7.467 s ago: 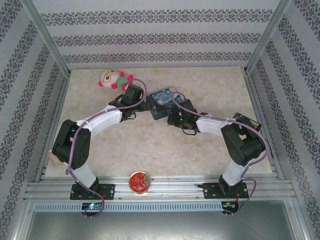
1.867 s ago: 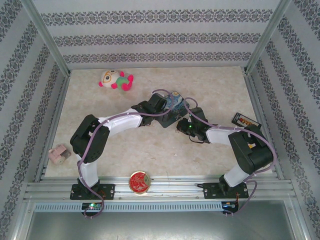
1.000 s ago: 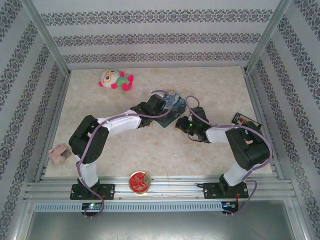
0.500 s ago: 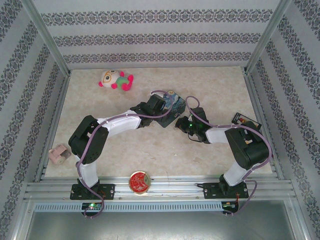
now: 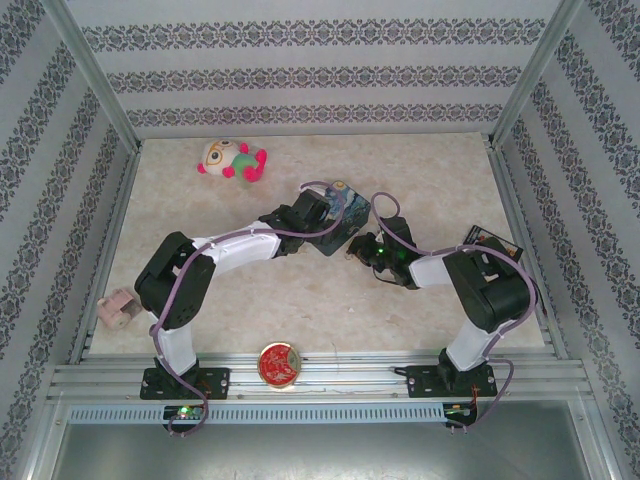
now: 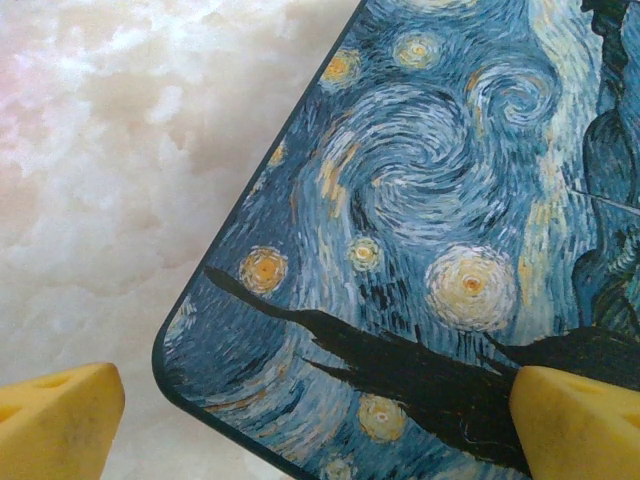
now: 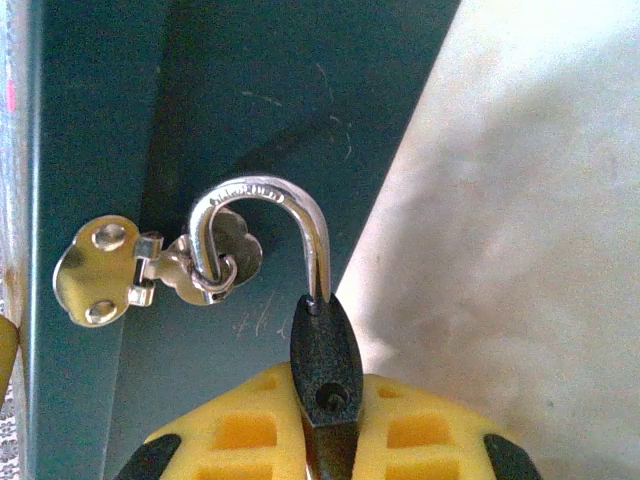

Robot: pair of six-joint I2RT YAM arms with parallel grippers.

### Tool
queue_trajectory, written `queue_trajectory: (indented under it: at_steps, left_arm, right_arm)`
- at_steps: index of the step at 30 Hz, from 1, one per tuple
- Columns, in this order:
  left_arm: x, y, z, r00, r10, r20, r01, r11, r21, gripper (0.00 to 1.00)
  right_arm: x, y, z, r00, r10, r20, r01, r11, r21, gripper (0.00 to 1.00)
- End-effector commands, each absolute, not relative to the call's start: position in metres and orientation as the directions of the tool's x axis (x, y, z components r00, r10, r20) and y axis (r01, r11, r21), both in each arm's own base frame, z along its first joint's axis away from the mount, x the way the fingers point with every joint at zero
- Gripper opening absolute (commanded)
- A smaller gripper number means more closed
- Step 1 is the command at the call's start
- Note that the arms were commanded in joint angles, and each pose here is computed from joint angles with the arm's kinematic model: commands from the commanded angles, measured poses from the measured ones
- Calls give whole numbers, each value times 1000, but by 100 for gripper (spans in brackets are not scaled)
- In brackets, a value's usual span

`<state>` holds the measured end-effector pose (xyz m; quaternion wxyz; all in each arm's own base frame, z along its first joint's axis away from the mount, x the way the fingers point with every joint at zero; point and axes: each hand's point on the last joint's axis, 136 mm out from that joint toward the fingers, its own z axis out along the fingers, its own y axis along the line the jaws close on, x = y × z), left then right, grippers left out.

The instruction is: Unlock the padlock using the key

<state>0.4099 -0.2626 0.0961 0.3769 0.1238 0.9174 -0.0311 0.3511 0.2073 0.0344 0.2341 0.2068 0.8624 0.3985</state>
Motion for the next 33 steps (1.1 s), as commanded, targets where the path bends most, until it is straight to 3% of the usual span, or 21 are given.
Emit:
queue_trajectory:
  at_steps: [1, 33]
  left_arm:
    - [382, -235, 59, -765, 299, -571, 268, 953, 140, 99]
    - [383, -220, 62, -777, 256, -576, 221, 966, 131, 99]
  right_arm:
    - [356, 217, 47, -800, 545, -249, 123, 556, 822, 0]
    - [363, 218, 52, -790, 557, -256, 111, 540, 834, 0]
